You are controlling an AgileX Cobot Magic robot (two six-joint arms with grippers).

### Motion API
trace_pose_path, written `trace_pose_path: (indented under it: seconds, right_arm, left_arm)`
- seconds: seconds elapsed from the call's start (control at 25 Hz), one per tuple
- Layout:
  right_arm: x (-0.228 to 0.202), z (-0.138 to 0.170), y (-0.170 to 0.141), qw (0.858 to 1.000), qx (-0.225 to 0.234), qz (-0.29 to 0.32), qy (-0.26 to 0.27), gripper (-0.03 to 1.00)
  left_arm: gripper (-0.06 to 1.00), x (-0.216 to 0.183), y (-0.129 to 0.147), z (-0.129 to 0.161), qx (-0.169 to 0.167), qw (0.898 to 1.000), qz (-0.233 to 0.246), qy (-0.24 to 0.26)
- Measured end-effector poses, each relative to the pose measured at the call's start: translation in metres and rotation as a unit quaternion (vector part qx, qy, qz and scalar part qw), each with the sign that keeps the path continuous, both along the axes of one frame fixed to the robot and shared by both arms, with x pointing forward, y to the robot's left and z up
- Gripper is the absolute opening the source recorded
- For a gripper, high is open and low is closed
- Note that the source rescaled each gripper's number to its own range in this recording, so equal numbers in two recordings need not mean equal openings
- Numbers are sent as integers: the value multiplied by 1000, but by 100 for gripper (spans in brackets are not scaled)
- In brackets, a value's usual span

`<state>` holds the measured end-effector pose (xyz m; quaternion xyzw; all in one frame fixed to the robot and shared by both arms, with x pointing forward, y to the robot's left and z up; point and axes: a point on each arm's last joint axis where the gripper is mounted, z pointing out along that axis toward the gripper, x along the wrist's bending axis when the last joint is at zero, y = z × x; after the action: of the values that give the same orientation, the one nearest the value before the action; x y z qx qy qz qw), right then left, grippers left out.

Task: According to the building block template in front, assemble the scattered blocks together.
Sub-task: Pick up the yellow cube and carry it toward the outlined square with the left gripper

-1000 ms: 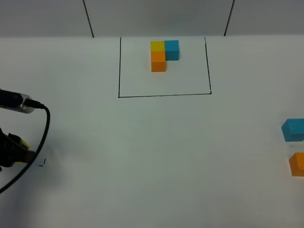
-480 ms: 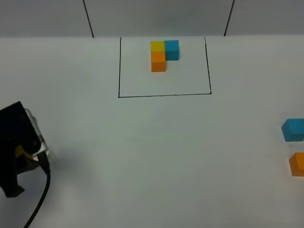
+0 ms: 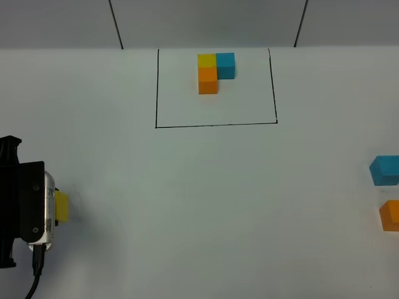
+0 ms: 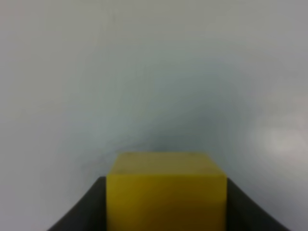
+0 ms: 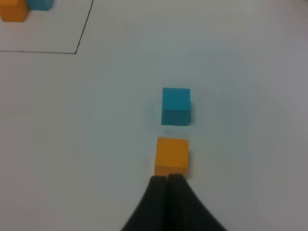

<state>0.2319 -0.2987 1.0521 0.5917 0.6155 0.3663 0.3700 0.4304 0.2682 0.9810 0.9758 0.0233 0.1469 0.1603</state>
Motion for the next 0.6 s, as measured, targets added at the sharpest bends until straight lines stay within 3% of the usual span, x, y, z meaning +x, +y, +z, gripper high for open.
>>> trace_pose_path:
  seconds: [0.24,0.48,0.6]
  right_arm:
    - [0,0,0,1000,0,0,0,0]
    - [0,0,0,1000,0,0,0,0]
    - [0,0,0,1000,0,0,0,0]
  left_arm:
    - [56,2,-4,2,-33,999,23,-6]
    - [56,3,-4,2,-34,999,26,-9]
    - [56,4,-6,3,-51,998,39,-12]
